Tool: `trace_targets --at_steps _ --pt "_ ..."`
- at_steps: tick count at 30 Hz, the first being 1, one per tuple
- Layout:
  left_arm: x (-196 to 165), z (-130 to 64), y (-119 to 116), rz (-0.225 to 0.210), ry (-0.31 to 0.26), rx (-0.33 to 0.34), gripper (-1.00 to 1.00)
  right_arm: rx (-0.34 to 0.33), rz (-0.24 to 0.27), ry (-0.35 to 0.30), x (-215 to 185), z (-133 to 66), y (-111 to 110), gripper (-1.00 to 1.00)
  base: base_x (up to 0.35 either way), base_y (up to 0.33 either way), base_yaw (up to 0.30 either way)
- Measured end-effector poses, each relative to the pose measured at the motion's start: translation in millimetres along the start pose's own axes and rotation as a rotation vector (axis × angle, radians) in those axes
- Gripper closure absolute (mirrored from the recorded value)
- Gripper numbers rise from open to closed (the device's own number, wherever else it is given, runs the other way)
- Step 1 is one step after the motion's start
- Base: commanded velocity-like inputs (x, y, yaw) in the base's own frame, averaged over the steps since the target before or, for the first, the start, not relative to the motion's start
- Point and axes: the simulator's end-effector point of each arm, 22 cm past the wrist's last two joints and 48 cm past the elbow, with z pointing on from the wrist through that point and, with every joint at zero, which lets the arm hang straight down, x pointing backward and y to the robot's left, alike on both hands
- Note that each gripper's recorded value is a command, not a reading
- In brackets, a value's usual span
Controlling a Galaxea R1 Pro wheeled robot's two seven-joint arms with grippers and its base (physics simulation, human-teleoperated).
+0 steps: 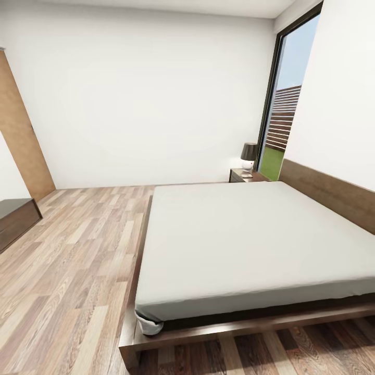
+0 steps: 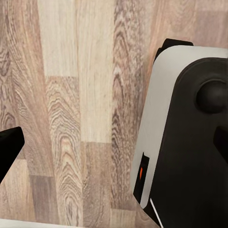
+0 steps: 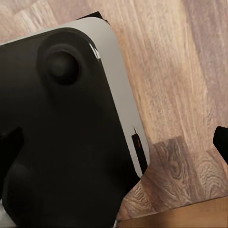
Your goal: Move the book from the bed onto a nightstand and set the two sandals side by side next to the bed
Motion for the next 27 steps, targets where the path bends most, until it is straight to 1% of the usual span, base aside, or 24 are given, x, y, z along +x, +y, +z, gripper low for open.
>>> trace_targets --at_steps 6,7,8,9,10,17,22,27 --pt "0.2 0.0 0.0 0.0 0.001 0.0 -1.0 -0.027 0.007 0.01 7.6 4.0 21.1 -1.0 0.0 0.0 0.0" --pt "0.2 0.0 0.0 0.0 0.001 0.0 -1.0 -0.027 0.008 0.01 7.6 4.0 21.2 -1.0 0.0 0.0 0.0" --pt "0.2 0.0 0.0 0.0 0.001 0.0 -1.0 -0.033 0.008 0.012 9.1 4.7 25.6 -1.0 0.0 0.0 0.0" --pt "0.3 0.0 -0.1 0.001 0.001 0.0 -1.0 -0.047 0.009 0.017 12.8 6.4 36.1 -1.0 0.0 0.0 0.0" --pt "0.3 0.0 -0.1 0.001 0.001 0.0 -1.0 -0.053 0.011 0.019 14.6 7.2 41.4 -1.0 0.0 0.0 0.0" --pt "1.0 0.0 -0.8 0.004 0.004 0.001 -1.0 -0.092 0.016 0.031 24.6 10.8 71.6 -1.0 0.0 0.0 0.0" --pt "1.3 0.1 -2.3 0.001 0.005 0.003 -1.0 -0.105 0.018 0.035 27.9 11.8 81.7 -1.0 0.0 0.0 0.0" --pt "3.5 0.7 -15.1 -0.003 0.007 0.019 -1.0 -0.109 0.017 0.037 28.9 12.0 84.3 -1.0 0.0 0.0 0.0"
